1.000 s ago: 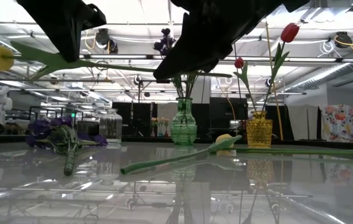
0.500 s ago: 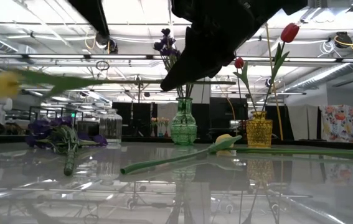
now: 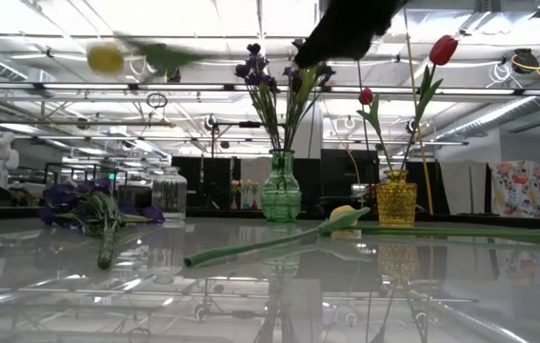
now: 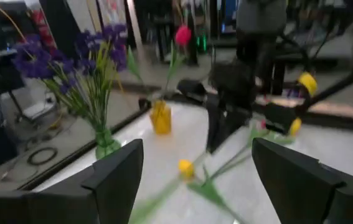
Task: Sort flowers into vase by color
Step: Put the left yellow flower into the transparent vase
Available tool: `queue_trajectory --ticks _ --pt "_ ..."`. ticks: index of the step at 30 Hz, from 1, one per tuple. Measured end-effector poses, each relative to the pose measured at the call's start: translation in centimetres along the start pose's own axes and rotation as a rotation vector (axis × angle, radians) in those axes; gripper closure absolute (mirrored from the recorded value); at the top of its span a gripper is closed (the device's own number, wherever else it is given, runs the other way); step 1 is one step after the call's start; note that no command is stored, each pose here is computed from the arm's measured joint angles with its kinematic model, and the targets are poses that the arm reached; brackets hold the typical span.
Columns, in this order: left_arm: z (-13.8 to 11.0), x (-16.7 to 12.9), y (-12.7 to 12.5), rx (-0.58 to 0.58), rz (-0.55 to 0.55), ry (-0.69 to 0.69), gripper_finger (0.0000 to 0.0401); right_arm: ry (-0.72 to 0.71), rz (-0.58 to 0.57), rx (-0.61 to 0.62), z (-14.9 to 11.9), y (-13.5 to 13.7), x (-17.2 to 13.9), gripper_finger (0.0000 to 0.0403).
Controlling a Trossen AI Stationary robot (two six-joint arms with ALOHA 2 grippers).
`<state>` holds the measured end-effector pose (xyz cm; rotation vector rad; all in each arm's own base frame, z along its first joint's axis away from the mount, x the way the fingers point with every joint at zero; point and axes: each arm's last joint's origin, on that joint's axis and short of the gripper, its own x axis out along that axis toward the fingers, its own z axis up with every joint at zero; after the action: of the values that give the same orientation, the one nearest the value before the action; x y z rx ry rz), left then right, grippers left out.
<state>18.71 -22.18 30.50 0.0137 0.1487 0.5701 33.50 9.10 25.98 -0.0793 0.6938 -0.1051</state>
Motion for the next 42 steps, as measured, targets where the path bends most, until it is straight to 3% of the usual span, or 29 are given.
queue_trajectory --ticks 6,12,17,19,22,24,26,29,32,35,39,42 --pt "-2.6 -0.2 0.1 -0.071 0.009 -0.131 0.0095 -0.087 0.0 0.051 0.3 -2.5 -8.4 0.0403" --pt "-3.3 1.1 0.3 -0.093 0.049 -0.137 0.0095 -0.341 0.078 0.182 -2.5 -4.0 -13.9 0.0403" --pt "-2.9 2.9 0.0 -0.155 0.108 -0.136 0.0099 -0.684 0.167 0.221 -5.1 -3.8 -13.1 0.0403" --pt "-2.7 3.8 -0.6 -0.168 0.112 -0.073 0.0108 -0.803 0.204 0.218 -5.7 -3.7 -12.7 0.0403" --pt "-1.9 5.5 -2.2 -0.199 0.023 0.084 0.0127 -0.904 0.202 0.217 -6.1 -3.7 -12.1 0.0402" --pt "-0.9 6.9 -3.7 -0.214 -0.08 0.109 0.014 -0.924 0.216 0.208 -5.9 -3.7 -12.0 0.0402" --pt "0.1 8.2 -5.1 -0.221 -0.143 0.053 0.0152 -0.943 0.23 0.194 -5.7 -3.5 -11.9 0.0402" --pt "2.0 10.2 -5.6 -0.193 -0.154 -0.078 0.0164 -0.966 0.255 0.174 -5.5 -3.2 -11.5 0.0402" --pt "4.0 12.4 -4.9 -0.13 -0.173 -0.198 0.0167 -0.989 0.285 0.169 -5.4 -2.8 -11.0 0.0402" --pt "5.6 14.6 -3.7 -0.149 -0.261 -0.312 0.0168 -0.986 0.304 0.153 -5.4 -2.3 -10.3 0.0402" --pt "6.5 16.7 -2.2 -0.118 -0.292 -0.396 0.0168 -1.027 0.323 0.135 -5.3 -2.0 -10.1 0.0402" --pt "6.8 17.9 -1.6 -0.097 -0.412 -0.441 0.0168 -1.04 0.338 0.131 -5.2 -1.9 -10.2 0.0402"
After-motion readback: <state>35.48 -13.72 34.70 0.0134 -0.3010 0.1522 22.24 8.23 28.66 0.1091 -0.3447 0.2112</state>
